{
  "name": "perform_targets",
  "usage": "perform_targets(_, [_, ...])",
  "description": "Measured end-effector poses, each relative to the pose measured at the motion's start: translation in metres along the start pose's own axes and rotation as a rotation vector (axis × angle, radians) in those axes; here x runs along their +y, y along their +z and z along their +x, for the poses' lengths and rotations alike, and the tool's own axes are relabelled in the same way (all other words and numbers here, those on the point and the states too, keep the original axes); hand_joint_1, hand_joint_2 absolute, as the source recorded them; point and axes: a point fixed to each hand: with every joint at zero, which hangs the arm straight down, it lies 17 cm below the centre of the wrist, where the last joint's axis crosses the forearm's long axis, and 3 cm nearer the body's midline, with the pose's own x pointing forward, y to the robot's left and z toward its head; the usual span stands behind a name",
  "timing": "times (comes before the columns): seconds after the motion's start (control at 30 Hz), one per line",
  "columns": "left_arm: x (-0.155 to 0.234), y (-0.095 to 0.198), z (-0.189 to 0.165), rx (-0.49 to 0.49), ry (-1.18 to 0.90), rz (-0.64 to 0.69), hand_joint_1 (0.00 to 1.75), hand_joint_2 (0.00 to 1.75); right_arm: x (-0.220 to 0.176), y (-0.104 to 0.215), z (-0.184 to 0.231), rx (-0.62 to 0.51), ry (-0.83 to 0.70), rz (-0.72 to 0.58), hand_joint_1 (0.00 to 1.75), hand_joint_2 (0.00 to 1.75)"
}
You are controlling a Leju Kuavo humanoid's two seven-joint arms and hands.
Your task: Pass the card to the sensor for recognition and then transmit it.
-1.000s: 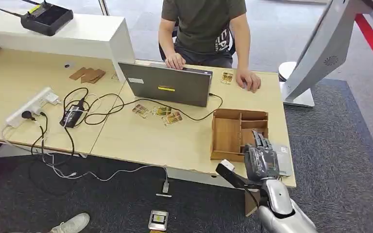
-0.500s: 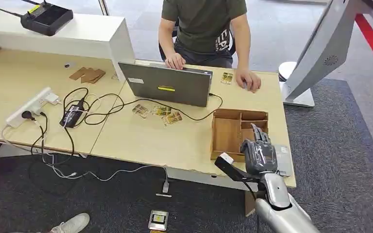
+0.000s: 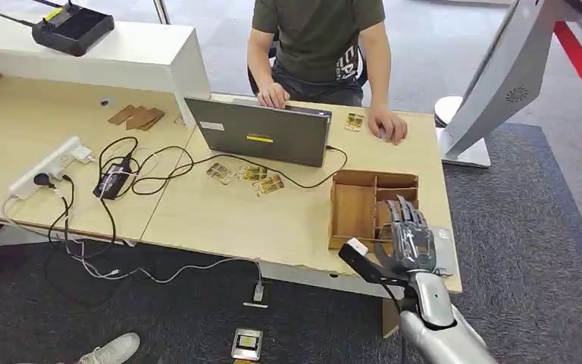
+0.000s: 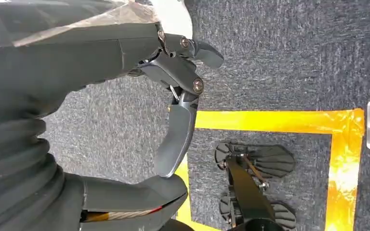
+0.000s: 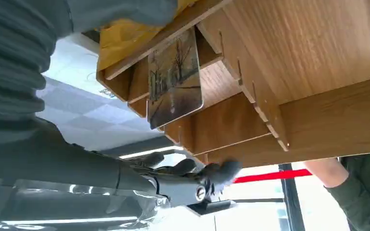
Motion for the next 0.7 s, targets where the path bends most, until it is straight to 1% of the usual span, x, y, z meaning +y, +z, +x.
perform_targets(0.33, [0.0, 0.0, 0.001, -0.001, 0.003, 0.001, 0.0, 1.75, -0.001, 0.0, -0.009, 0.013, 0.003, 0.001, 0.0, 1.75])
perform_targets(0.7, [0.0, 0.0, 0.001, 0.001, 0.012, 0.003, 0.0, 1.75, 0.008, -0.001, -0.016, 0.024, 0.025, 0.057, 0.0, 1.75])
